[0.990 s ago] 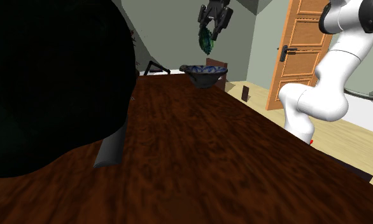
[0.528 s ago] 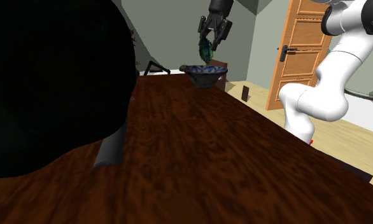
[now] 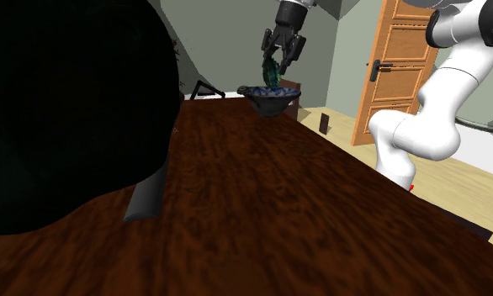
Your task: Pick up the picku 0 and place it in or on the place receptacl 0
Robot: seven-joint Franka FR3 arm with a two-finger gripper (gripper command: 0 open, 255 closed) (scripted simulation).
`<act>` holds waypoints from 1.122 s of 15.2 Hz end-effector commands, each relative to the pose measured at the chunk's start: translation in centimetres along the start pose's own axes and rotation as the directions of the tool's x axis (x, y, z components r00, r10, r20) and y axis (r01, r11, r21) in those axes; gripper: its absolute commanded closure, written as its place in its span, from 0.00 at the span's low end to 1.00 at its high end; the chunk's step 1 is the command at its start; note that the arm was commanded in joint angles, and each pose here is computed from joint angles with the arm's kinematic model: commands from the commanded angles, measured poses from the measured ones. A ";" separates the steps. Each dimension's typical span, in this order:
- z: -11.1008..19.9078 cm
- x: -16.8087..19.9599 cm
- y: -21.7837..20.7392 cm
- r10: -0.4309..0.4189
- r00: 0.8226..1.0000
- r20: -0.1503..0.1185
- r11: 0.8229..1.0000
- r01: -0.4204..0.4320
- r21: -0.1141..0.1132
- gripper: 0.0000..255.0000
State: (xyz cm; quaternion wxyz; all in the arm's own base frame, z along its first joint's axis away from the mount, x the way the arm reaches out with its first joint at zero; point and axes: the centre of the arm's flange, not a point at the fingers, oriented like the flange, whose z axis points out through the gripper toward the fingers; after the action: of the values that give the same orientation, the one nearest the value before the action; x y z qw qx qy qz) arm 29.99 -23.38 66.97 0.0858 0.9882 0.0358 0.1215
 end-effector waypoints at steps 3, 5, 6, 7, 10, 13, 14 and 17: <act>0.0 0.0 0.0 0.000 1.000 0.000 1.000 0.000 0.000 1.00; 0.0 0.0 0.0 0.000 1.000 0.000 1.000 0.000 0.000 0.00; 0.0 0.0 0.0 0.000 1.000 0.000 1.000 0.000 0.000 0.00; 0.0 0.0 0.0 0.000 1.000 0.000 1.000 0.000 0.000 0.00; -1.3 0.0 0.0 0.000 1.000 0.000 1.000 0.000 0.000 0.00; -5.0 0.0 0.0 0.000 1.000 0.000 1.000 0.000 0.000 0.00; -5.0 0.0 0.0 0.000 1.000 0.000 1.000 0.000 0.000 0.00; -5.0 0.0 0.0 0.000 1.000 0.000 1.000 0.000 0.000 0.00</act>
State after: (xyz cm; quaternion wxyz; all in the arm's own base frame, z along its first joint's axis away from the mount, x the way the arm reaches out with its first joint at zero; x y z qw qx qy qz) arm 28.75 -22.58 71.65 0.0860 0.9882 0.0358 0.1218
